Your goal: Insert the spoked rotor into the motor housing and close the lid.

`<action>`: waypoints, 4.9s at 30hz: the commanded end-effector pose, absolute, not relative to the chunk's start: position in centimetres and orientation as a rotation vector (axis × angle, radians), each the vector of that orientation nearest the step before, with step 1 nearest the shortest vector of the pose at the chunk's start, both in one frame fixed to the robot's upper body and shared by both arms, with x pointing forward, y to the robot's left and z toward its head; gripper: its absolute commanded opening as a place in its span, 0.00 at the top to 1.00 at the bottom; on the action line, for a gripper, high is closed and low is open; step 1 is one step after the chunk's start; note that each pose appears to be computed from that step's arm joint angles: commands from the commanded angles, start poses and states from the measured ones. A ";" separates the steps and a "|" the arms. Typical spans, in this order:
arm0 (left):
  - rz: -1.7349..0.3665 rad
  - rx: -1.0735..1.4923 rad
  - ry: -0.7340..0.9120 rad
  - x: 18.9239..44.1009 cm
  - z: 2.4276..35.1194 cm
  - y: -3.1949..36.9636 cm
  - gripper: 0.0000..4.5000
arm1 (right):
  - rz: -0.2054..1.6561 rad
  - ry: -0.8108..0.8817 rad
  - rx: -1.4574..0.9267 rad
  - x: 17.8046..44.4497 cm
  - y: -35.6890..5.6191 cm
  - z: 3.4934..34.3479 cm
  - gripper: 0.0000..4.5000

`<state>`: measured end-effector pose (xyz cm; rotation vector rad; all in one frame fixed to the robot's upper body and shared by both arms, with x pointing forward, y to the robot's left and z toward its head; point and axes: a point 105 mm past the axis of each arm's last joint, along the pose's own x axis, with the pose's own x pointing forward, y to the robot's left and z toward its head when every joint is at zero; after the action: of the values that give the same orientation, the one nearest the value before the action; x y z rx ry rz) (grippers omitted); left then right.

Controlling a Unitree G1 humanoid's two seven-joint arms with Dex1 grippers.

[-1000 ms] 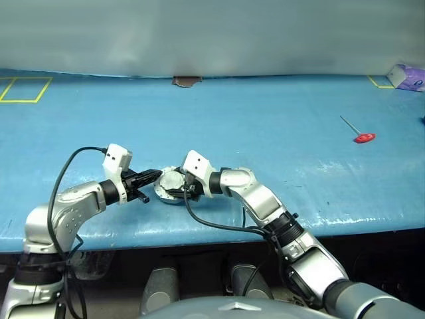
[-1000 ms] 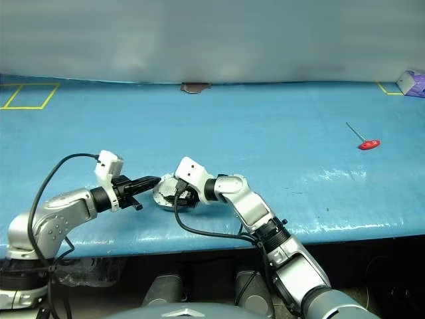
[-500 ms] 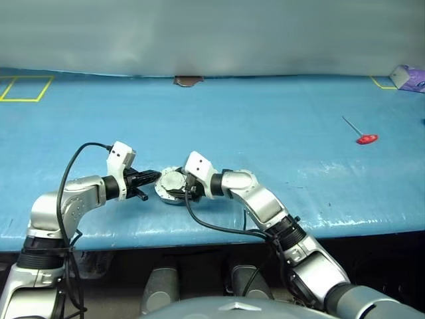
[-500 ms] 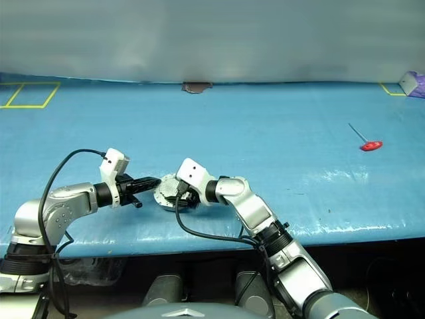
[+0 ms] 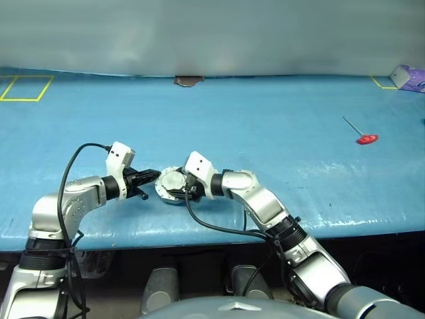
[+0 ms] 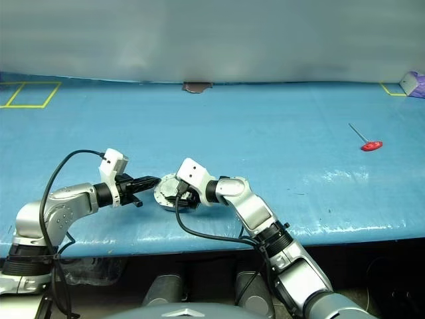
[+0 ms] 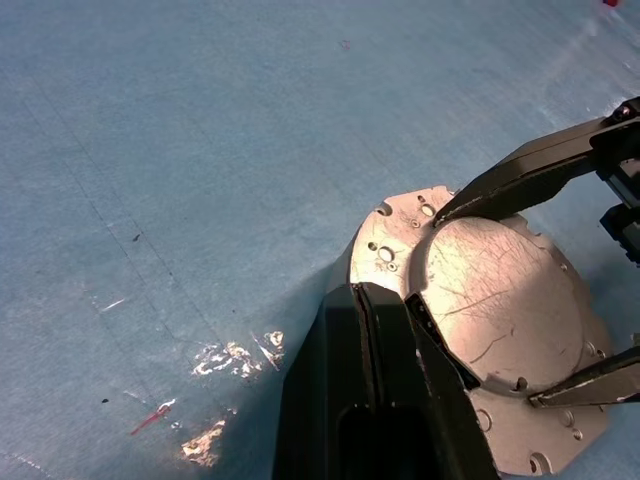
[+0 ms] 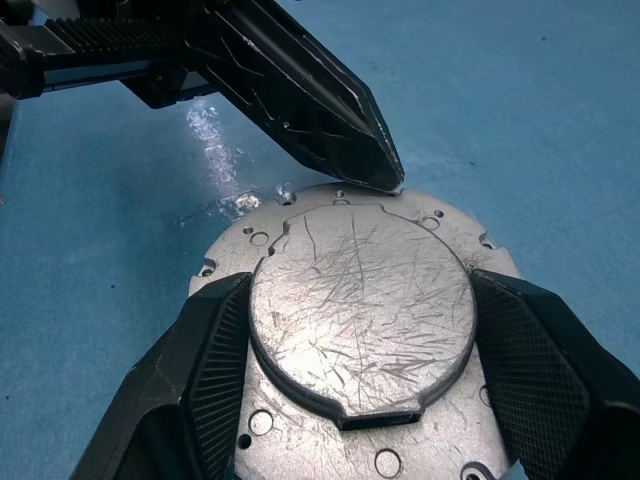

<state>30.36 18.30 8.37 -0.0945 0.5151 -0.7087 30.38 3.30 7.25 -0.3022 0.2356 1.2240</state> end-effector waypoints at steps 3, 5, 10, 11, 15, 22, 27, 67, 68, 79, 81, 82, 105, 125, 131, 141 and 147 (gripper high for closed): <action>-0.749 -0.078 0.447 30.6 10.2 17.8 1.00 | 1.171 0.344 -0.326 30.6 1.8 4.8 0.32; -0.746 -0.066 0.470 30.4 9.7 17.8 1.00 | 1.172 0.344 -0.325 30.5 1.8 4.8 0.32; -0.791 -0.076 0.530 29.5 8.7 17.1 1.00 | 1.171 0.343 -0.325 30.5 1.8 4.8 0.32; -0.804 -0.077 0.540 29.3 8.5 17.0 1.00 | 1.171 0.343 -0.325 30.5 1.8 4.8 0.32; -0.845 -0.072 0.577 28.6 7.8 16.3 1.00 | 1.172 0.346 -0.327 30.5 1.8 4.7 0.32; -0.873 -0.054 0.610 28.5 7.1 15.7 1.00 | 1.162 0.370 -0.295 30.4 1.5 4.5 0.32; -0.884 -0.051 0.608 28.5 7.1 15.2 1.00 | 1.122 0.421 -0.289 29.0 0.1 3.7 0.02; -0.880 -0.042 0.601 28.4 7.0 15.7 1.00 | 0.832 0.631 0.939 26.4 0.5 10.9 0.01; -0.879 -0.043 0.601 28.4 7.0 15.7 1.00 | 0.847 0.626 0.956 26.5 0.7 11.2 0.01; -0.876 -0.053 0.595 28.4 6.9 15.7 1.00 | 0.918 0.659 1.103 26.8 2.2 12.0 0.01; -0.875 -0.054 0.594 28.4 6.9 15.7 1.00 | 0.902 0.691 1.107 26.9 2.3 11.1 0.01; -0.875 -0.054 0.593 28.4 6.9 15.8 1.00 | 0.896 0.702 1.109 26.9 2.3 10.7 0.01; -0.863 -0.053 0.595 28.1 7.0 16.1 1.00 | 0.706 0.758 1.127 27.4 -0.9 5.9 0.01; -0.861 -0.058 0.597 28.0 6.8 16.1 1.00 | 0.816 0.846 1.217 25.0 0.8 6.3 0.01; -0.861 -0.059 0.597 27.9 6.9 16.1 1.00 | 0.780 0.823 1.252 25.3 0.3 6.2 0.10; -0.858 -0.058 0.600 27.9 6.8 16.1 1.00 | 0.765 0.831 1.252 25.0 -0.1 5.8 0.75; -0.858 -0.060 0.599 27.9 6.9 16.1 1.00 | 0.747 0.841 1.245 24.9 -0.4 5.4 0.75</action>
<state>28.37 16.52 7.26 -0.0553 0.5766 -0.8401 25.25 -1.25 4.86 1.2157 0.8432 0.7174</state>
